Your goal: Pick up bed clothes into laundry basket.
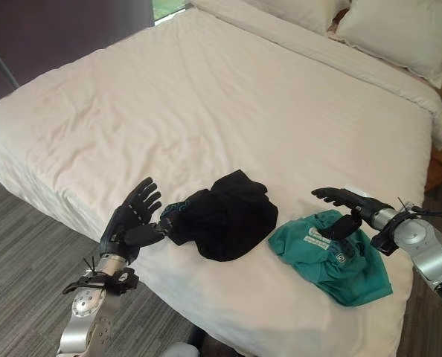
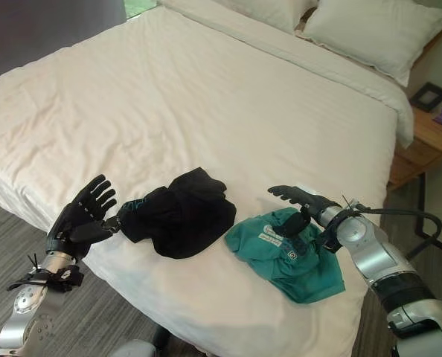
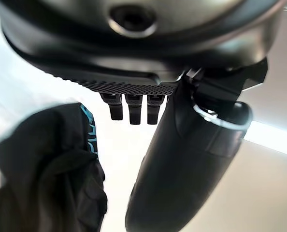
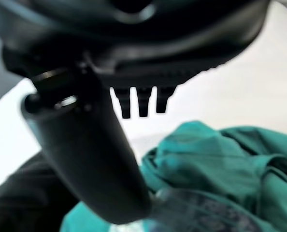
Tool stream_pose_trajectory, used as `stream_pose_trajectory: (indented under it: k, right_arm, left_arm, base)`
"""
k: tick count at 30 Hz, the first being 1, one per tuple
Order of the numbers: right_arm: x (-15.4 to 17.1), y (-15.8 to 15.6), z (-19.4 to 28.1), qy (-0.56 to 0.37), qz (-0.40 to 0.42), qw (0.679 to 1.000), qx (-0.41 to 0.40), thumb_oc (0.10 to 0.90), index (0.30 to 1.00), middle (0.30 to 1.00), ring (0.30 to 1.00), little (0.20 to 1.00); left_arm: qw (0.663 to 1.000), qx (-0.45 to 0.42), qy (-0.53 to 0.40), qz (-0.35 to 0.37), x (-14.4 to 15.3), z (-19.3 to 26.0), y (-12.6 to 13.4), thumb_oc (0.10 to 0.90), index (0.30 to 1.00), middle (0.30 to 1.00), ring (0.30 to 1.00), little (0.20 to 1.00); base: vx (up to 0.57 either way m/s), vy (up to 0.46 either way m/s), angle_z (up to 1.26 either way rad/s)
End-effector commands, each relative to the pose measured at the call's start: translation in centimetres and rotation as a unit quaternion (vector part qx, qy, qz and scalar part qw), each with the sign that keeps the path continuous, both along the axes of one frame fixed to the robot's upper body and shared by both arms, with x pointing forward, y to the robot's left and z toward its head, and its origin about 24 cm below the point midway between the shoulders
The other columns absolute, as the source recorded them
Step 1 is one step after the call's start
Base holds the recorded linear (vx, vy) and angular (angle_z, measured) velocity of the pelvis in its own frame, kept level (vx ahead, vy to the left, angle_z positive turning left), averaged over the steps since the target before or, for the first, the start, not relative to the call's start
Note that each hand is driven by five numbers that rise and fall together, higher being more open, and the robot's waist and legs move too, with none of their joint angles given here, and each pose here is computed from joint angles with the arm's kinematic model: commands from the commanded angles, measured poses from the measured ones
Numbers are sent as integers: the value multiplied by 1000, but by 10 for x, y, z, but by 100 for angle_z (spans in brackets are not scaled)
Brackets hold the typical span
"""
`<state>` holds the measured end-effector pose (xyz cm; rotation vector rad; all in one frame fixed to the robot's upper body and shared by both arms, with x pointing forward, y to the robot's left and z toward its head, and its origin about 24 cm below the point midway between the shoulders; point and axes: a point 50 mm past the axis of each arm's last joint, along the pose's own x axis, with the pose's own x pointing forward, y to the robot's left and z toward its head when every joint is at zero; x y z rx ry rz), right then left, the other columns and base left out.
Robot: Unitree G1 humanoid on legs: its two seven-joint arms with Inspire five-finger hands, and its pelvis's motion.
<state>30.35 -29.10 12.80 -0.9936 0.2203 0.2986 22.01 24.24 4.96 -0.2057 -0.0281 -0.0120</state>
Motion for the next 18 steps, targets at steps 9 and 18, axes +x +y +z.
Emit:
stream_pose_trajectory:
  k: [9,18]
  right_arm:
    - [-41,-16,120,-212,13,973,-90,800,900,900,900,900]
    - [-69,-25,119,-198,8,976,-84,800,900,900,900,900]
  left_arm:
    - [995,10,-100,-19,-1,35,-5,800,900,900,900,900]
    - [996,7,-94,-6,-8,31,0,800,900,900,900,900]
  base:
    - [7,3,4]
    - [-4,8,-2]
